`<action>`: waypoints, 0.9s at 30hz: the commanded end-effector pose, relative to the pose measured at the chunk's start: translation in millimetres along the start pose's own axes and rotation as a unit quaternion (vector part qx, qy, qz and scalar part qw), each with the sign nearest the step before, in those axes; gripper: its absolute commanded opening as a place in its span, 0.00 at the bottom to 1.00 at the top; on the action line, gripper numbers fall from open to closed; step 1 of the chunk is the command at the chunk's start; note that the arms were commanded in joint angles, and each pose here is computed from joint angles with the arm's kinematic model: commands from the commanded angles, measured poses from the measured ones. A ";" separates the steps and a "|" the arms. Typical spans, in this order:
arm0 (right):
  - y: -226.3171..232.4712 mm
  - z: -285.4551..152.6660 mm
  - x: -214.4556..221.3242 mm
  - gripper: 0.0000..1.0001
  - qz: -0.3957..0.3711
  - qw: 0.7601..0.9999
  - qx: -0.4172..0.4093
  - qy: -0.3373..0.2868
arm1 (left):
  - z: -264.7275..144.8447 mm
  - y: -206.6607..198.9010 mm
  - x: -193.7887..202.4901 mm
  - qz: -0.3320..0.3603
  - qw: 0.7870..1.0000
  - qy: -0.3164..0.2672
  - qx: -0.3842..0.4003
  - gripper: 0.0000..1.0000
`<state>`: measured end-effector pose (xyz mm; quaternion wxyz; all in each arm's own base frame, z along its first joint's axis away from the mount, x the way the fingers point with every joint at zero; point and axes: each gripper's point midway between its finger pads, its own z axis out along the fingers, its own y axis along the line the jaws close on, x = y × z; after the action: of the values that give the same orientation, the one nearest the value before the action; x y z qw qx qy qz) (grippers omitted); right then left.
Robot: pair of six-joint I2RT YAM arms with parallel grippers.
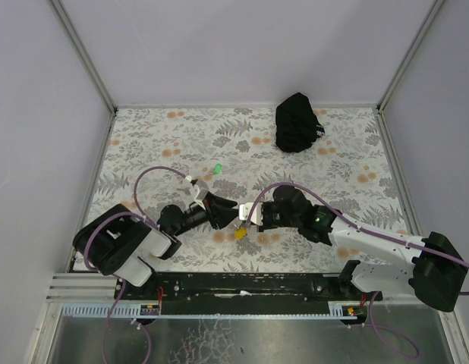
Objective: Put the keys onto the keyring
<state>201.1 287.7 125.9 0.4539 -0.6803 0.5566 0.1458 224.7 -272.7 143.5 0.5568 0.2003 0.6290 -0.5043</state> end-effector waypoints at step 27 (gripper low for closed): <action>0.7 0.7 -30.7 0.00 -0.021 0.998 -0.038 -0.038 | 8.4 -10.2 41.9 0.158 0.960 0.113 0.201 0.45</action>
<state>188.8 288.0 114.3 0.4149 -0.7026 0.5539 0.1658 207.2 -295.7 110.2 0.4969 0.4179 0.5607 -0.5138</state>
